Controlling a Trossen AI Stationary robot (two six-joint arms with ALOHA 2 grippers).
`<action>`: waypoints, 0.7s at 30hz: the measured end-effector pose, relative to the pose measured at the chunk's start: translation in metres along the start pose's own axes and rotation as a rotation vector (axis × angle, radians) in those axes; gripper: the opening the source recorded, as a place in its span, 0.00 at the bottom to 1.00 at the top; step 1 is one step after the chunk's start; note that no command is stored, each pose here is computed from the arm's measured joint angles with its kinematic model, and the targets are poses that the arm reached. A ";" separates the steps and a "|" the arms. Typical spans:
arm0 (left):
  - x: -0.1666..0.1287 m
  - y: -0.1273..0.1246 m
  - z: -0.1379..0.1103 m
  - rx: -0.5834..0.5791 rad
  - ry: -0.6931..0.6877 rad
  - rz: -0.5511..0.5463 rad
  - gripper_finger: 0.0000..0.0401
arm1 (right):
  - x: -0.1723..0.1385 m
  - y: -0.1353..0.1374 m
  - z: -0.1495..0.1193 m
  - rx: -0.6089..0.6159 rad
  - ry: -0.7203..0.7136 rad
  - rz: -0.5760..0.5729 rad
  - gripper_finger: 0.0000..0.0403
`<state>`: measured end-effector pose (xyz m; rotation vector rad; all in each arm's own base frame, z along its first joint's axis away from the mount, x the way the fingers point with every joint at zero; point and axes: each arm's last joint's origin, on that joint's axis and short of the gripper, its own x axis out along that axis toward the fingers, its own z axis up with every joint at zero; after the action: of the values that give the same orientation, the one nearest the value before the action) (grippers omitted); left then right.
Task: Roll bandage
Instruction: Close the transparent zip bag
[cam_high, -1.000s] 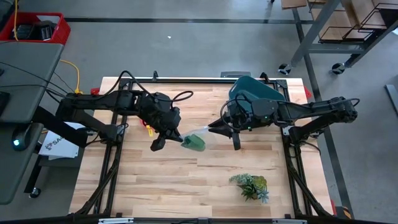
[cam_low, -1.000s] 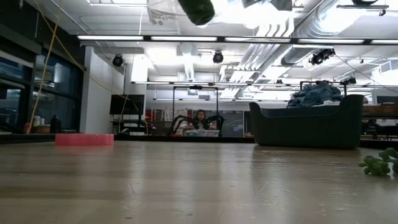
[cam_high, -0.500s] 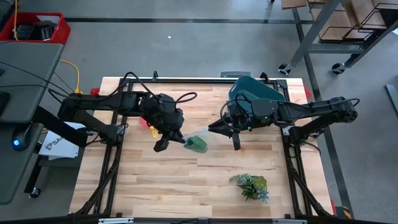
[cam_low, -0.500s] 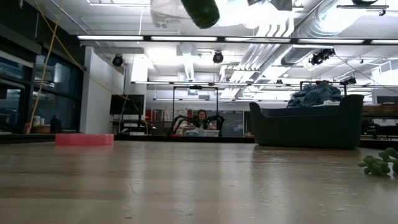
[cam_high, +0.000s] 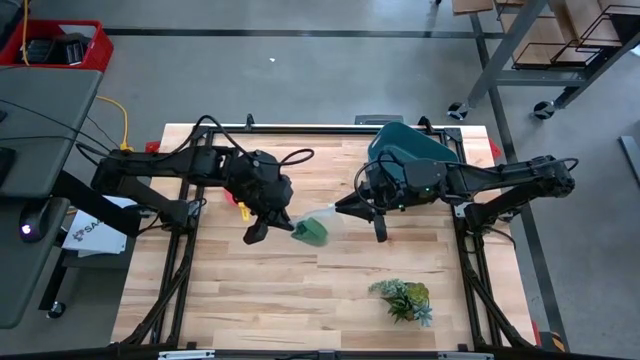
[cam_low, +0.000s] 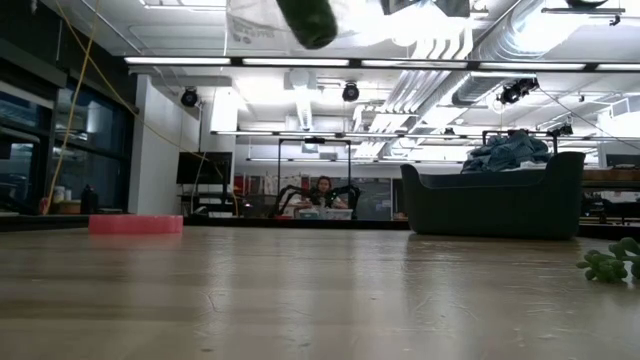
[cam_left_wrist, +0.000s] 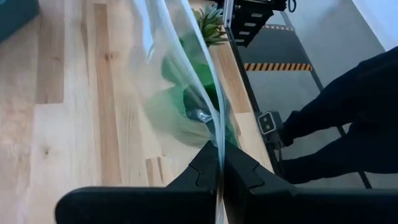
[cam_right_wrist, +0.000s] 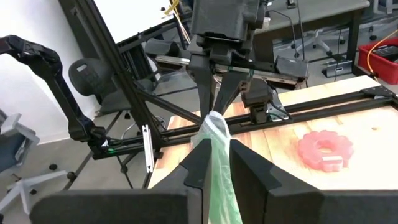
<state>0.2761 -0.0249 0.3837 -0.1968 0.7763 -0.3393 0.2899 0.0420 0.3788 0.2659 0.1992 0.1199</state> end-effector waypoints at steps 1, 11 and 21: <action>-0.001 -0.001 0.000 -0.005 0.000 -0.007 0.00 | 0.000 0.000 0.000 0.002 -0.001 -0.002 0.12; -0.005 -0.005 -0.001 0.008 -0.008 -0.050 0.00 | 0.000 -0.001 0.000 0.034 -0.003 -0.015 0.26; -0.005 -0.007 0.001 0.048 -0.022 -0.046 0.00 | 0.000 0.000 0.000 0.026 0.001 -0.001 0.33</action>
<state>0.2719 -0.0292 0.3890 -0.1733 0.7417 -0.3983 0.2900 0.0420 0.3784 0.2919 0.2019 0.1164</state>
